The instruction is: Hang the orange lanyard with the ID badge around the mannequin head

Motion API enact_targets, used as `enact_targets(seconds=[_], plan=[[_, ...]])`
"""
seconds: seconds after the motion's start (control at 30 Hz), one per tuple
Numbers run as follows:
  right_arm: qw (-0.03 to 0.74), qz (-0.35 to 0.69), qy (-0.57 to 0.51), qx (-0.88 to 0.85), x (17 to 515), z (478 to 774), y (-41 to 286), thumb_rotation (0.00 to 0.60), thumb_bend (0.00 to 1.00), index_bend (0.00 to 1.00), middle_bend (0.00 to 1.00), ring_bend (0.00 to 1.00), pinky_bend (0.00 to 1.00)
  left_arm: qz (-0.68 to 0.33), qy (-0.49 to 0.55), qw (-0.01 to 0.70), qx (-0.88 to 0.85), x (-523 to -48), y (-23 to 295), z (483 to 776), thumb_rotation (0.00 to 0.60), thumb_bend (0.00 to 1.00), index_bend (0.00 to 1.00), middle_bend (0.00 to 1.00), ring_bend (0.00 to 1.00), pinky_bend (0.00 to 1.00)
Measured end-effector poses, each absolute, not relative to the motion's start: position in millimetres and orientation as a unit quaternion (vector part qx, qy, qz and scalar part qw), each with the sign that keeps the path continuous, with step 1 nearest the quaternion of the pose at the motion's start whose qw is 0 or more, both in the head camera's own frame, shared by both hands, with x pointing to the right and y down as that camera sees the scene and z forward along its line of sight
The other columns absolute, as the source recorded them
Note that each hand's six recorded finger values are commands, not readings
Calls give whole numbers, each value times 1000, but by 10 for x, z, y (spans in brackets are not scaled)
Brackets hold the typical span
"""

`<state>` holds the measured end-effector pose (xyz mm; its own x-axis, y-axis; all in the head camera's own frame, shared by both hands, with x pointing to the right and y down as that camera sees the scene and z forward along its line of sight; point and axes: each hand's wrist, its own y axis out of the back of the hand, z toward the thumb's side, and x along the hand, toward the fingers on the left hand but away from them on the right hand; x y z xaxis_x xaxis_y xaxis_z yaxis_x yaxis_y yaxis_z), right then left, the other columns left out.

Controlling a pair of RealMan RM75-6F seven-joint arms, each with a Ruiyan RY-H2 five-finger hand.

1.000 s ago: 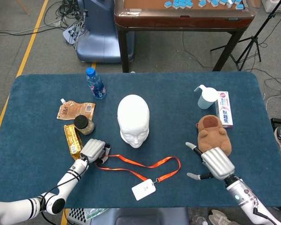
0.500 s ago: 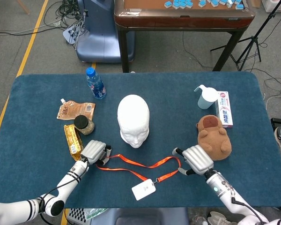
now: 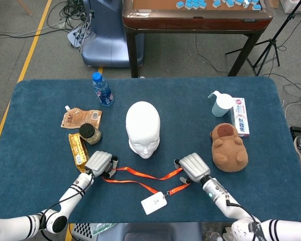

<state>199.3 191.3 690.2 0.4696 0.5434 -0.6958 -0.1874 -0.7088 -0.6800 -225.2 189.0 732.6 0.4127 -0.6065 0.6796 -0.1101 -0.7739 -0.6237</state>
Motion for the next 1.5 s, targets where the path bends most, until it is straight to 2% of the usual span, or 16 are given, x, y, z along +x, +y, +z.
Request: enact_targets(seconds=[0.9, 1.4, 1.5], plan=[[395, 533, -98, -742, 1950, 7272, 1829, 600, 262, 506, 1000, 1000, 1000, -490, 225, 247, -805, -2244, 1900, 7292, 600, 324, 602, 851, 874, 898], [399, 514, -94, -754, 1724, 7293, 1880, 600, 304, 519, 1000, 1000, 1000, -492, 226, 244, -805, -2265, 1914, 7300, 600, 325, 602, 851, 874, 899], [401, 510, -90, -755, 1698, 7288, 1908, 600, 363, 534, 1000, 1000, 1000, -492, 227, 243, -805, -2271, 1916, 7298, 600, 324, 602, 851, 874, 899]])
